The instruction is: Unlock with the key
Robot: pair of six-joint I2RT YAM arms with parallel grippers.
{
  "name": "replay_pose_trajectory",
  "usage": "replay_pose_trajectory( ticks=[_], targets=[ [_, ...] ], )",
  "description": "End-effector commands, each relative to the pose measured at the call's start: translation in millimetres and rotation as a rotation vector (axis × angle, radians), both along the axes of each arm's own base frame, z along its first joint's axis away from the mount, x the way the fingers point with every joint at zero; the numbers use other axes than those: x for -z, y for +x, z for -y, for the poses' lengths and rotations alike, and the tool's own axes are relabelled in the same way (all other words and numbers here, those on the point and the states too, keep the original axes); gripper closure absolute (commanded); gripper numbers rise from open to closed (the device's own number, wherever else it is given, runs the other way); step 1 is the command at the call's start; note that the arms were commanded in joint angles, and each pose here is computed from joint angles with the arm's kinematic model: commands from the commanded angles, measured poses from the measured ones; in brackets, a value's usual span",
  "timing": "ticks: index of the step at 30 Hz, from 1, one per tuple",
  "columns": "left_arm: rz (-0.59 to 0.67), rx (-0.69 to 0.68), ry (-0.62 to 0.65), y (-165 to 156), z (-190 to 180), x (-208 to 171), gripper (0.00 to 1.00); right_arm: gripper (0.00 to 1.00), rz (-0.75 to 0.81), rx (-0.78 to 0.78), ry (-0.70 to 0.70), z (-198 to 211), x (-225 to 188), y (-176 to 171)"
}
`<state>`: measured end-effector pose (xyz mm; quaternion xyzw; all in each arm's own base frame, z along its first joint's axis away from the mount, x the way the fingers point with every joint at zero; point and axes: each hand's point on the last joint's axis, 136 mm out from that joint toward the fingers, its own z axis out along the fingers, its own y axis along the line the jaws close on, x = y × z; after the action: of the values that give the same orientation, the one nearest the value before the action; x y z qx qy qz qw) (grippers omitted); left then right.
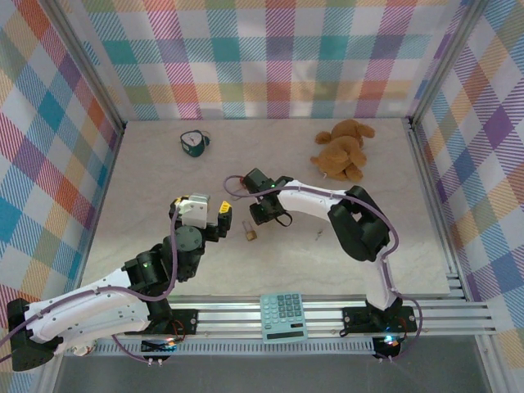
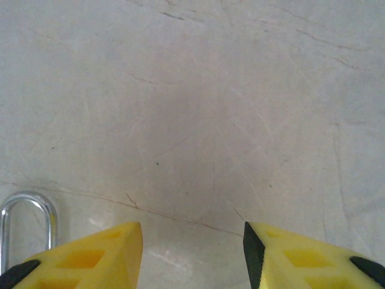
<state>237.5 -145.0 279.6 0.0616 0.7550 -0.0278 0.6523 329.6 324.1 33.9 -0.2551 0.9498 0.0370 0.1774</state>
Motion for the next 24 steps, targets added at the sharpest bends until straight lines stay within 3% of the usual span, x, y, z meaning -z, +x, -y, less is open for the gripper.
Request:
replay_pose_trajectory(
  ticks=[1, 7, 9, 12, 20, 24],
  targets=[
    [0.036, -0.007, -0.066, 2.8, -0.2, -22.1, 0.09, 0.51, 0.048, -0.013, 0.049, 9.5, -37.0, -5.3],
    [-0.001, 0.038, -0.045, 6.7, 16.7, -7.3, 0.1, 0.57, 0.048, 0.115, 0.034, 93.8, -47.9, -16.8],
    [-0.014, 0.052, -0.045, 9.1, 24.2, -1.0, 0.09, 0.69, -0.015, 0.183, 0.092, 126.4, -40.0, -27.0],
    [-0.021, 0.079, -0.052, 13.9, 37.1, 5.1, 0.1, 0.75, -0.094, 0.297, 0.176, 162.7, -25.3, -38.6],
    [-0.076, 0.155, -0.037, 26.2, 75.3, 15.1, 0.1, 0.73, -0.136, 0.429, 0.154, 184.7, -12.5, -45.3],
    [-0.089, 0.171, -0.045, 27.3, 81.6, 18.3, 0.09, 0.73, -0.181, 0.424, 0.166, 180.0, -0.1, -48.7]
  ],
)
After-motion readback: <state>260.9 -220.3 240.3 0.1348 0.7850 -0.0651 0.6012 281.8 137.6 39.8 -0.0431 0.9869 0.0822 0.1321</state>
